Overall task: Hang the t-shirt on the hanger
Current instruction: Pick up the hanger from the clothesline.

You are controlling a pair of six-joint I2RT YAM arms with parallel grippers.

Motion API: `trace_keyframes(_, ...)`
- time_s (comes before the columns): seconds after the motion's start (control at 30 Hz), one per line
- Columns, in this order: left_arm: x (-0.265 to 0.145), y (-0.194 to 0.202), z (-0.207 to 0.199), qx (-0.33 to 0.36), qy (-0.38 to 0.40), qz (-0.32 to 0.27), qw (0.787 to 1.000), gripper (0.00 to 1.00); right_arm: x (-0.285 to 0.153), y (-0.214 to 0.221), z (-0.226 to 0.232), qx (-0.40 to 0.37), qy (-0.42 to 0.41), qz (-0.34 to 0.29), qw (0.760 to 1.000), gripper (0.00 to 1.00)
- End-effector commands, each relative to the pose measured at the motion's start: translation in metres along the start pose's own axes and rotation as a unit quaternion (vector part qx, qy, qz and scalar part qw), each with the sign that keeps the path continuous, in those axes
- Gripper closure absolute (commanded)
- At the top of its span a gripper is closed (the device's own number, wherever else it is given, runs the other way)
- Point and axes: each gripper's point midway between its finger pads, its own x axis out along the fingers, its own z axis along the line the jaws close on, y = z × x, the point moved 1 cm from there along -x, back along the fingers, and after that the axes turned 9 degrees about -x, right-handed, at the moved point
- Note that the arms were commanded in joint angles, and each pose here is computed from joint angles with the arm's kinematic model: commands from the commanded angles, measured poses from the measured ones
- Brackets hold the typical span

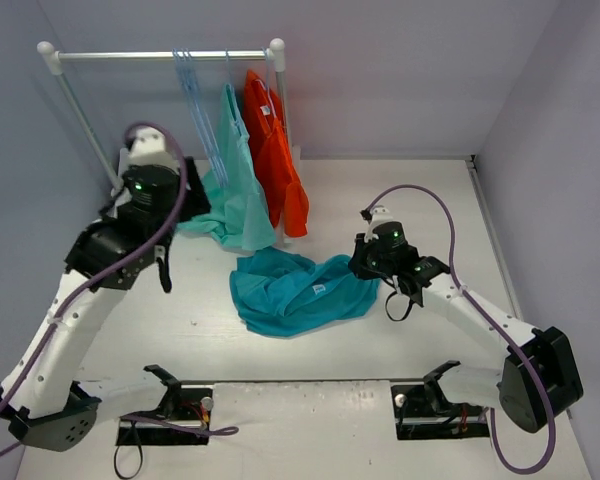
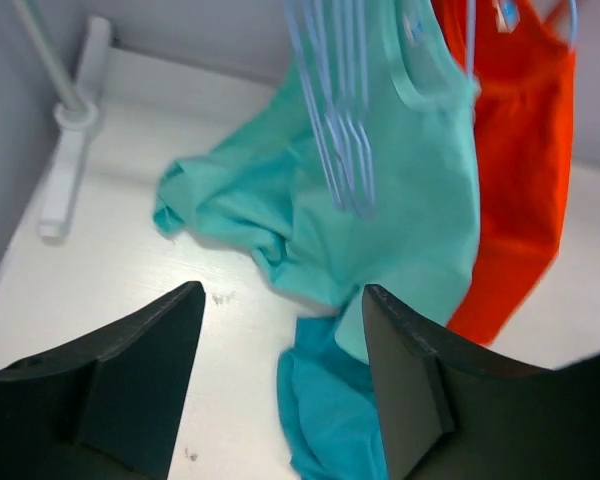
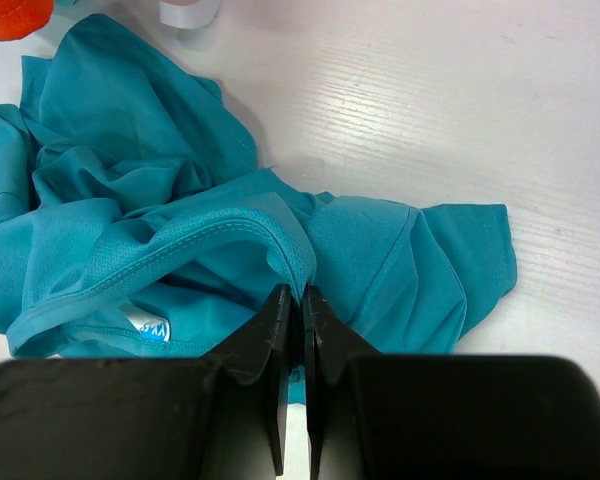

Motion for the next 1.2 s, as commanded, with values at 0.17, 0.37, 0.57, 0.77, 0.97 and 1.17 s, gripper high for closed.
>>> trace_keyframes(0.17, 0.057, -0.083, 0.024, -0.039, -0.048, -0.041, 0.997, 0.45, -0.007, -0.041, 0.016, -0.013, -0.028, -0.054, 0.998, 1.0)
trace_keyframes(0.37, 0.107, -0.093, 0.021, -0.02, -0.058, -0.035, 0.997, 0.45, -0.009, -0.037, 0.022, -0.016, -0.043, -0.052, 0.998, 1.0)
trace_keyframes(0.57, 0.136, -0.093, 0.009, -0.019, -0.041, -0.037, 0.998, 0.45, -0.011, -0.028, 0.025, -0.019, -0.055, -0.046, 0.997, 1.0)
trace_keyframes(0.77, 0.155, -0.089, 0.006, -0.012, -0.039, -0.035, 0.999, 0.45, -0.015, -0.022, 0.025, -0.02, -0.058, -0.046, 0.997, 1.0)
trace_keyframes(0.97, 0.167, -0.086, 0.002, -0.018, -0.034, -0.034, 0.999, 0.45, -0.017, -0.019, 0.026, -0.019, -0.063, -0.046, 0.997, 1.0)
trace_keyframes(1.17, 0.18, -0.081, 0.003, -0.018, -0.042, -0.031, 0.998, 0.45, -0.018, -0.019, 0.026, -0.021, -0.063, -0.047, 0.997, 1.0)
